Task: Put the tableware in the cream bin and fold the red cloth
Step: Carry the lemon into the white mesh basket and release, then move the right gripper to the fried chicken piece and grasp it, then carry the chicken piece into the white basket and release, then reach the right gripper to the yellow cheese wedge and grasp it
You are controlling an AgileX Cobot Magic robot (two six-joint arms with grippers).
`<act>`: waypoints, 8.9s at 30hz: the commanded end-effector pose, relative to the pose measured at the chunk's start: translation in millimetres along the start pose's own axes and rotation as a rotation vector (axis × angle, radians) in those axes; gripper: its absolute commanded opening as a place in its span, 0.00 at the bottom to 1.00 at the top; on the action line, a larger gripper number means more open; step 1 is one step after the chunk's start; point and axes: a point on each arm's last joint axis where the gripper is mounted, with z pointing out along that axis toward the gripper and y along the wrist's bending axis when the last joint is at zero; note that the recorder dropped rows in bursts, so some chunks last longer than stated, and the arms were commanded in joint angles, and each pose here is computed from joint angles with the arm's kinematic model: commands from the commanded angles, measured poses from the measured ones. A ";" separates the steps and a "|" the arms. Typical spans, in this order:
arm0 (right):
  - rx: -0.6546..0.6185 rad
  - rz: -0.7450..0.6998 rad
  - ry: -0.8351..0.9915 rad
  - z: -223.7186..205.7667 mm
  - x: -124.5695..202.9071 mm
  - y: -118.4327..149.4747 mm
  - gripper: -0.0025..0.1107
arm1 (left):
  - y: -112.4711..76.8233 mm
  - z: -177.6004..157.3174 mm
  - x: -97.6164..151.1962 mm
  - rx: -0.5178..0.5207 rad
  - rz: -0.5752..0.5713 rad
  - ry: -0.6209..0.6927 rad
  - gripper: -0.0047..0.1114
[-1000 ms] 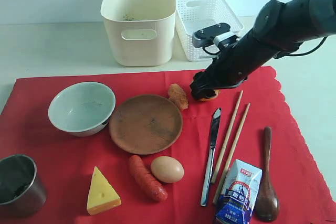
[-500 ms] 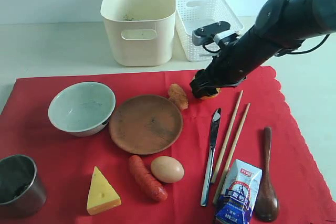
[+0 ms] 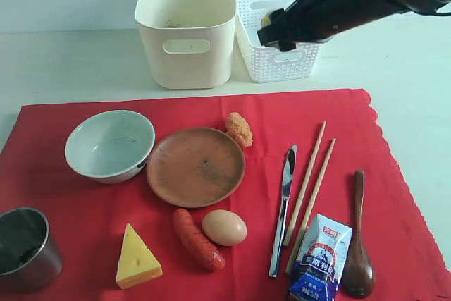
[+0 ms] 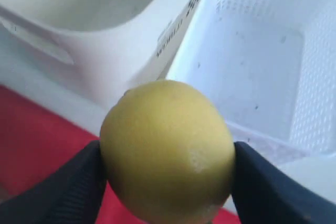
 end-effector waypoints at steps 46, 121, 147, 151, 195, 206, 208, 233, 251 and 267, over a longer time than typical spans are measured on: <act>0.075 0.132 -0.108 103.9 -28.6 -36.5 0.71 | -0.2 -0.5 -0.9 0.001 -0.001 -0.011 0.05; -0.134 -0.001 0.554 95.2 61.9 70.7 0.13 | -0.2 -0.5 -0.9 0.001 -0.001 -0.011 0.05; -0.095 -0.032 0.405 55.8 19.1 68.3 0.22 | -0.2 -0.5 -0.9 0.001 -0.001 -0.011 0.05; -0.105 -0.054 0.470 72.2 35.8 68.0 0.47 | -0.2 -0.5 -0.9 0.001 -0.001 -0.011 0.05; 0.159 0.096 -0.194 17.4 -63.5 -30.3 0.02 | -0.2 -0.5 -0.9 0.001 -0.001 -0.011 0.05; 0.167 0.183 -0.175 90.4 -20.7 -43.6 0.02 | -0.2 -0.5 -0.9 0.001 -0.001 -0.011 0.05; 0.167 0.184 -0.167 93.9 -17.6 -43.9 0.05 | -0.2 -0.5 -0.9 0.001 -0.001 -0.011 0.05; 0.158 0.184 -0.064 82.1 -17.4 -40.1 0.64 | -0.2 -0.5 -0.9 0.001 -0.001 -0.011 0.05; 0.139 0.172 0.060 -44.8 -61.3 -22.5 0.32 | -0.2 -0.5 -0.9 0.001 -0.001 -0.011 0.05; 0.042 0.132 0.137 -107.0 -26.5 17.3 0.02 | -0.2 -0.5 -0.9 0.001 -0.001 -0.011 0.05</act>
